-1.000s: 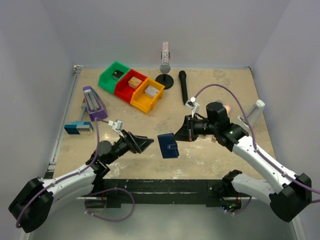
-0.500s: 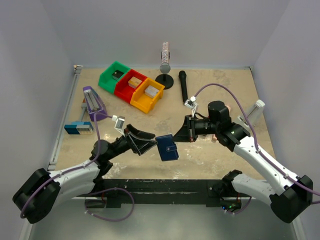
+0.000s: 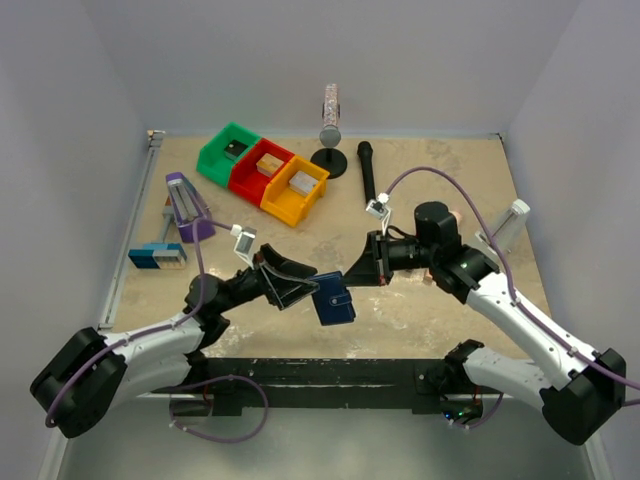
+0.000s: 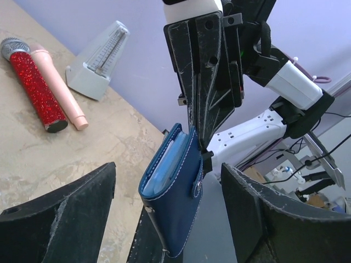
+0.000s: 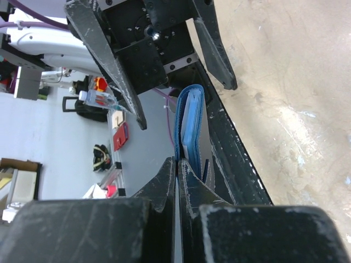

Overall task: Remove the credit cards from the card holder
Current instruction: Open the card holder at the center of the board.

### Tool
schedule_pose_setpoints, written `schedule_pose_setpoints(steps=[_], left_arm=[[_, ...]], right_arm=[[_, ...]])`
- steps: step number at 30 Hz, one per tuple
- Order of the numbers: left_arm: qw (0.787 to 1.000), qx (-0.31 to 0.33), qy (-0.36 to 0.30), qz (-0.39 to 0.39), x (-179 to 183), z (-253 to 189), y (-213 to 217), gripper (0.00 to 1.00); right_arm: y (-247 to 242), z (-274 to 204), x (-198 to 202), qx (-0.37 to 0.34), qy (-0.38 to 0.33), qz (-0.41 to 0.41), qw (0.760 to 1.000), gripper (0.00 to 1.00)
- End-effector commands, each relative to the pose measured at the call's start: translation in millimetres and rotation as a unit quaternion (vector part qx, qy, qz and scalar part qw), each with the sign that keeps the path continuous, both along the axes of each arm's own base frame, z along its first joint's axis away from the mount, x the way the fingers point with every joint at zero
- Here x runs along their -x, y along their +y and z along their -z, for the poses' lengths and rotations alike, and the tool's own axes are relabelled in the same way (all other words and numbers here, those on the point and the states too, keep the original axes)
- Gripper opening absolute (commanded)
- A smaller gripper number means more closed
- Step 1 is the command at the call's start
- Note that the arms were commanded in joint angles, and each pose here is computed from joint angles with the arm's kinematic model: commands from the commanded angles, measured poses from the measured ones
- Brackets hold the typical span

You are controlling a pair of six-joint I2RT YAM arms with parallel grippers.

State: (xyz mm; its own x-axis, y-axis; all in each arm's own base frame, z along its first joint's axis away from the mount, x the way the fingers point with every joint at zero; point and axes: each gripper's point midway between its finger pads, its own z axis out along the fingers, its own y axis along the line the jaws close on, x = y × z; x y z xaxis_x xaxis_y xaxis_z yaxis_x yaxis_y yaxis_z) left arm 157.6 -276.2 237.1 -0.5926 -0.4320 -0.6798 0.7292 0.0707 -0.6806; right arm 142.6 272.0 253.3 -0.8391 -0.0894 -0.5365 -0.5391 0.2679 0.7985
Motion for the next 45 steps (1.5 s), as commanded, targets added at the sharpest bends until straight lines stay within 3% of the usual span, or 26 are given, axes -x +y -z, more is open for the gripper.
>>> schedule_pose_setpoints(steps=[1,9,24,31,45], left_arm=[[0.999,0.027,-0.039,0.025,8,-22,-3,0.81],[0.999,0.025,-0.032,0.034,12,-14,-4,0.77],[0.996,0.053,-0.035,0.067,23,-21,-4,0.48],[0.996,0.058,-0.037,0.064,24,-23,-1,0.54],[0.994,0.065,-0.055,0.062,30,-36,4,0.52]], right_arm=[[9,-40,3,-0.048,-0.038,-0.027,0.998,0.00],[10,-49,4,-0.056,-0.045,-0.029,0.997,0.00],[11,-39,0,-0.047,-0.040,-0.028,0.998,0.00],[11,-34,-1,-0.041,-0.037,-0.027,0.998,0.00],[11,-25,-9,-0.029,-0.029,-0.014,0.999,0.00]])
